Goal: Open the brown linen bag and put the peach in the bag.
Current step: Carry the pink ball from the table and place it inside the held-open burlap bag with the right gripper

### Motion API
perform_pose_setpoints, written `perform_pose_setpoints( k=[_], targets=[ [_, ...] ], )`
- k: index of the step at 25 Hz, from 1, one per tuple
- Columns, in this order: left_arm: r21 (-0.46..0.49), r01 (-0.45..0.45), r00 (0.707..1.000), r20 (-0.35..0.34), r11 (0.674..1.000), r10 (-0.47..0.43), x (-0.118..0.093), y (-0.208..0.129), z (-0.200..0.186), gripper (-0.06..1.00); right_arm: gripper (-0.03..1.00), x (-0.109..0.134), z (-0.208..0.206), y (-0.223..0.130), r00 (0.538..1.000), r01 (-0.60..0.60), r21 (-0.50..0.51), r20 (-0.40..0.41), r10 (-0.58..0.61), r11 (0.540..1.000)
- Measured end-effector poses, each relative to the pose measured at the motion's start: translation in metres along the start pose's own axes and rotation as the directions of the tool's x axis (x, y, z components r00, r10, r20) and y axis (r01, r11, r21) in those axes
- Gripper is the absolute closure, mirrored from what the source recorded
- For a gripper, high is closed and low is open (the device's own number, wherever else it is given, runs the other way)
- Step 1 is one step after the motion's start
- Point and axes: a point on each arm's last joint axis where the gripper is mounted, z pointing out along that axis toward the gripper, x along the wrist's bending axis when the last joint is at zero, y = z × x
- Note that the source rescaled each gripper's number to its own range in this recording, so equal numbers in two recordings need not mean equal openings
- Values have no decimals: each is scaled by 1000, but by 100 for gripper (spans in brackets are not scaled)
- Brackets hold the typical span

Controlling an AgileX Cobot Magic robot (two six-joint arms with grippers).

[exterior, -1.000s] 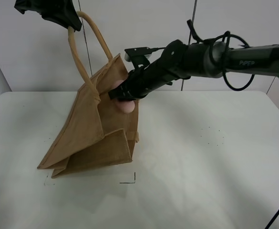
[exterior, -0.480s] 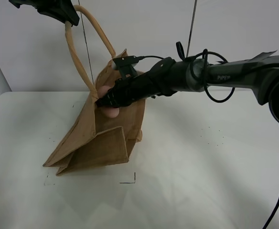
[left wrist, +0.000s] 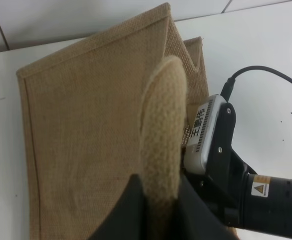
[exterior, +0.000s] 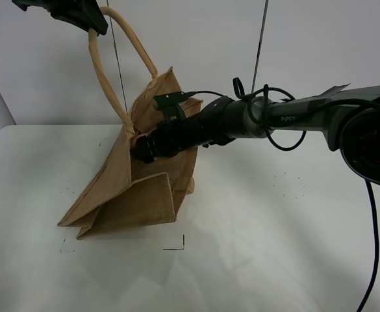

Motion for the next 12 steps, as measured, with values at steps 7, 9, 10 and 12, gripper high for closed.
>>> perform_pose_setpoints(
  k=[7,9,10,12],
  targets=[
    [0,0,1000,0,1000,0,0,0,0,94,-3,10,-21,17,999,16,4,-33,-15,1000],
    [0,0,1000,0,1000,0,0,0,0,94,-3,15,-36,28,999,28,6,-35,-28,1000],
    [0,0,1000,0,1000,0,0,0,0,94,-3,18,-43,32,998,53,21,-37,-52,998],
    [0,0,1000,0,1000,0,0,0,0,94,-3,20,-57,36,998,60,67,-34,-58,996]
  ],
)
